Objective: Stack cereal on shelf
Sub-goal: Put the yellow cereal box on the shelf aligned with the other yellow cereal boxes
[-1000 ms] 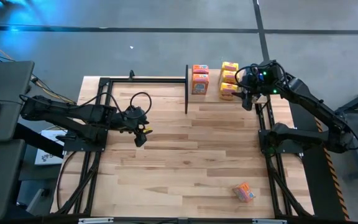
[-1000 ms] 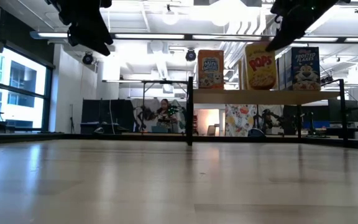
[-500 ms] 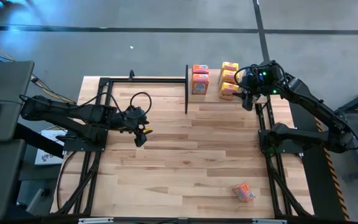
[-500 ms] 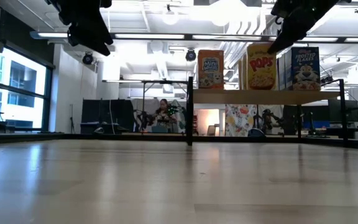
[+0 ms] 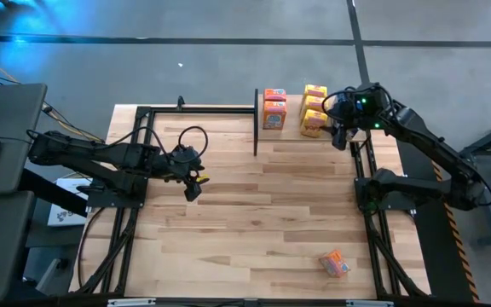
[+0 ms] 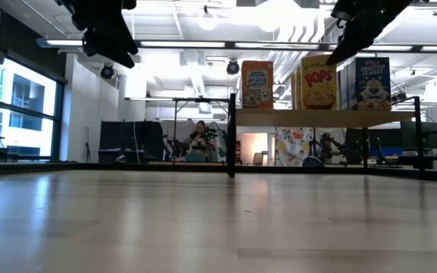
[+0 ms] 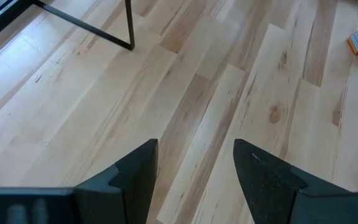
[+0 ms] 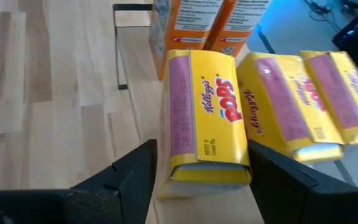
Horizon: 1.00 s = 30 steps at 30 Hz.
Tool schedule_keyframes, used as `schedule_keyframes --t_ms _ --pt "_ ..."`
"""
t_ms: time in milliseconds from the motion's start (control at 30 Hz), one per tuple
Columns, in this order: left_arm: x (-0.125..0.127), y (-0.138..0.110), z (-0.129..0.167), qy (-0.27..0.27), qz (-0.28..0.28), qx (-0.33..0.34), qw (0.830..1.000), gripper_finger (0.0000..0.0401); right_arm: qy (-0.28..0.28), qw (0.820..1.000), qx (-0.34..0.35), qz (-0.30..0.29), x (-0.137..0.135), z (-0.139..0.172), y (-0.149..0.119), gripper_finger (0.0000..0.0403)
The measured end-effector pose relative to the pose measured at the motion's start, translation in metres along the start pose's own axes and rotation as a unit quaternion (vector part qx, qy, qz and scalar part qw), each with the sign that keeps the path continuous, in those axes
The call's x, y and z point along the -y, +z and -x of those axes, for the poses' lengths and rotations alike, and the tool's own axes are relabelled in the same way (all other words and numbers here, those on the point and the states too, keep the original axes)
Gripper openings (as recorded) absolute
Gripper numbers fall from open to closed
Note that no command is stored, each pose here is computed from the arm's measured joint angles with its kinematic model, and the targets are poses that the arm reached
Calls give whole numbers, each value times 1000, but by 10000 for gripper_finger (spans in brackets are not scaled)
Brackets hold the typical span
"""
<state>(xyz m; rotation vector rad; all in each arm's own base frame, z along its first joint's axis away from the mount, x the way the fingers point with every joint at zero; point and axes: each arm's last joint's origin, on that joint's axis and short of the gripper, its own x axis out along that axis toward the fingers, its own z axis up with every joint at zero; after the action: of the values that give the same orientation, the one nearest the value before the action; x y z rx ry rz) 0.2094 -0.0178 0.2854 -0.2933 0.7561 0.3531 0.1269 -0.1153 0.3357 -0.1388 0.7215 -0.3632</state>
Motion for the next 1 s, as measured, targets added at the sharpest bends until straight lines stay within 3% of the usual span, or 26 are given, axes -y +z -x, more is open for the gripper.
schedule_keyframes --t_ms 633,1000 --pt "0 0 0 0 0 0 1000 200 -54 996 65 17 -7 34 2 228" --pt "0 0 0 0 0 0 1000 200 24 999 28 -34 -27 24 3 228"
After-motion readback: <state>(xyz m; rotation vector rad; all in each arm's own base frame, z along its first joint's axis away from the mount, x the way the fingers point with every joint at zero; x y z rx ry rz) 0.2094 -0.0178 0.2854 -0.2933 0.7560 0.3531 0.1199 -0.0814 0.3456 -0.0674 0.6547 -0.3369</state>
